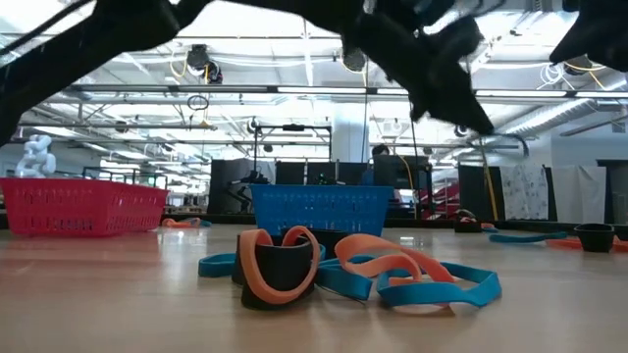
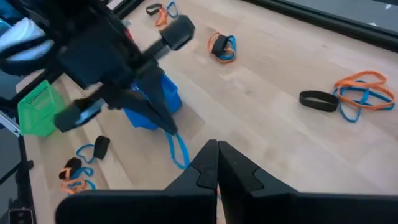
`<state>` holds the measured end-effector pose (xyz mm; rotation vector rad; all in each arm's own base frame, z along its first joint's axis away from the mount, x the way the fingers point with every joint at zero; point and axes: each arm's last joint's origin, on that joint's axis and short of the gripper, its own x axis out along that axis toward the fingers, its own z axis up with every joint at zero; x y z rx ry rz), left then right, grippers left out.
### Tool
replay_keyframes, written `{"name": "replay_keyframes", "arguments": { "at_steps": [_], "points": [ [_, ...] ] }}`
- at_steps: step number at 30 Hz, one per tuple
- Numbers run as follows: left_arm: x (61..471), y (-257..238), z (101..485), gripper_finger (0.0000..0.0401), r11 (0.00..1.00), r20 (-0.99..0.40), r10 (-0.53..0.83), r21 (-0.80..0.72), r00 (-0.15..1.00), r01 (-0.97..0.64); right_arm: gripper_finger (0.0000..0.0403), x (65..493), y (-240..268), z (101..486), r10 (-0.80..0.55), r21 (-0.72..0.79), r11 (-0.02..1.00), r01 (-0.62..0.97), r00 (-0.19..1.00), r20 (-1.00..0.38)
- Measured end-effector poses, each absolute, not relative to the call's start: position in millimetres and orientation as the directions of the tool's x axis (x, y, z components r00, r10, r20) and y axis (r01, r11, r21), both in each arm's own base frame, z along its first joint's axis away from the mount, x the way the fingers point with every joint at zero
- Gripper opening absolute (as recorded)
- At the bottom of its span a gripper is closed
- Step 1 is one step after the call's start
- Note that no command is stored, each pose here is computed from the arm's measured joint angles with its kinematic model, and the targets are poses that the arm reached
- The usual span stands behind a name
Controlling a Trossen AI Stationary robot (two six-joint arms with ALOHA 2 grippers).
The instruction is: Sort rubber bands into baskets
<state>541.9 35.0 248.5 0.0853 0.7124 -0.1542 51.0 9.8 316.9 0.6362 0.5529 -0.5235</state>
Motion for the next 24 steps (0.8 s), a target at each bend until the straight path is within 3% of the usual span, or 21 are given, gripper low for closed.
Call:
{"name": "replay_keyframes", "arguments": {
  "at_steps": [15, 24],
  "points": [
    [501, 31, 331, 0.0, 0.988, -0.606, -0.105, 0.03, 0.788, 0.155, 0.0, 92, 35, 255, -0.235, 0.449, 0.703, 0.551, 0.776, -0.585],
    [460, 33, 367, 0.0, 0.992, -0.688, -0.061, 0.036, 0.723, 0.118, 0.0, 108, 43, 236, -0.211, 0.523, 0.692, 0.498, 0.832, -0.513]
  ]
}}
